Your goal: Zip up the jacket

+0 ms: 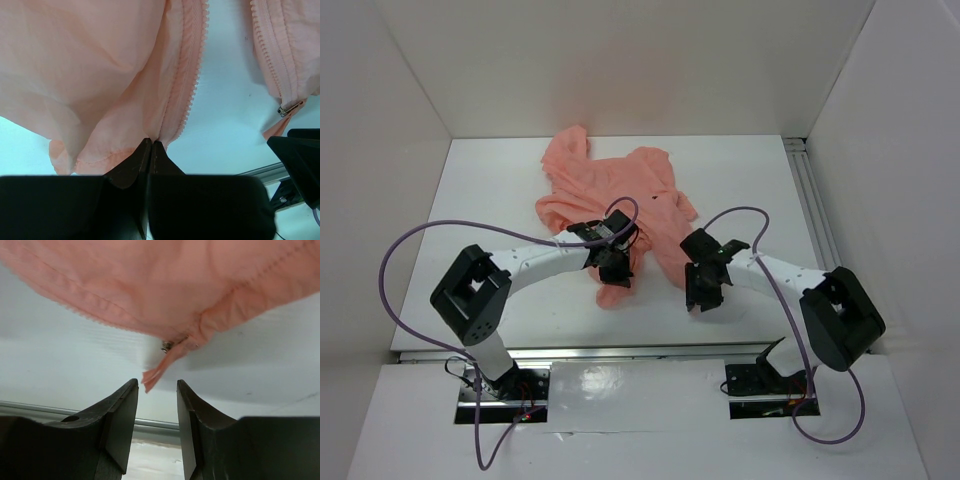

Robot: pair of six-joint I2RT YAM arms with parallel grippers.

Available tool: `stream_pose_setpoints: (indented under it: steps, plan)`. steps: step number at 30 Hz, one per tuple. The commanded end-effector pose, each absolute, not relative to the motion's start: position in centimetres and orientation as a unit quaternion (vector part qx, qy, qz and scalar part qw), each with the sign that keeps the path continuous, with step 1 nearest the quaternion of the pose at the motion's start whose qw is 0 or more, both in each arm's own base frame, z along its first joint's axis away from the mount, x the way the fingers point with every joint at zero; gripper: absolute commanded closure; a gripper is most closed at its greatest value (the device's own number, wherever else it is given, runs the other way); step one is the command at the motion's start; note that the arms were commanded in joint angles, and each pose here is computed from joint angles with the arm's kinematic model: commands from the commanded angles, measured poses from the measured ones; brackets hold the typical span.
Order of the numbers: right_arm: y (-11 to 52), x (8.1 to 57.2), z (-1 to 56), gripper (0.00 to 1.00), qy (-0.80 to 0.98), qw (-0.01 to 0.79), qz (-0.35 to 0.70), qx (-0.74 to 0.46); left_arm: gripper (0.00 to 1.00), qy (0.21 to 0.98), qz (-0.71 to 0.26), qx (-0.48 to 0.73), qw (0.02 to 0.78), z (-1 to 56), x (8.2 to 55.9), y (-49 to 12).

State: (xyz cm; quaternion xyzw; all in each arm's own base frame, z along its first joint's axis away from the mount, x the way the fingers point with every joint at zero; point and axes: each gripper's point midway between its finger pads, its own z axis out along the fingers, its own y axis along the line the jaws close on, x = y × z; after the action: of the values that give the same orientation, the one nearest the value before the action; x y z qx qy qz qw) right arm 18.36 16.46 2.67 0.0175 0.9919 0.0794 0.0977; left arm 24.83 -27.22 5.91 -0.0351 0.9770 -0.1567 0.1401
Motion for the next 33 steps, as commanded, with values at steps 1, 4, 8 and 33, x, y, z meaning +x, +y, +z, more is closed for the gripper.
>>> stream_pose_setpoints:
  steps: [1,4,8,33]
  plan:
    - [15.5,17.4,2.3,0.56,0.994,0.093,0.054,0.035,1.00,0.974,-0.169,-0.026,0.151,6.9,25.6,-27.8]
    - [15.2,17.4,1.8,0.58,0.994,0.091,0.047,0.036,1.00,0.975,-0.166,-0.026,0.148,6.5,25.6,-27.8]
    - [14.8,17.9,1.8,0.83,0.994,0.099,0.032,0.037,1.00,0.974,-0.168,-0.021,0.152,6.8,25.8,-27.9]
    - [8.9,14.4,6.3,0.88,0.976,0.088,-0.107,0.168,1.00,0.976,-0.171,-0.005,0.139,6.2,26.0,-28.6]
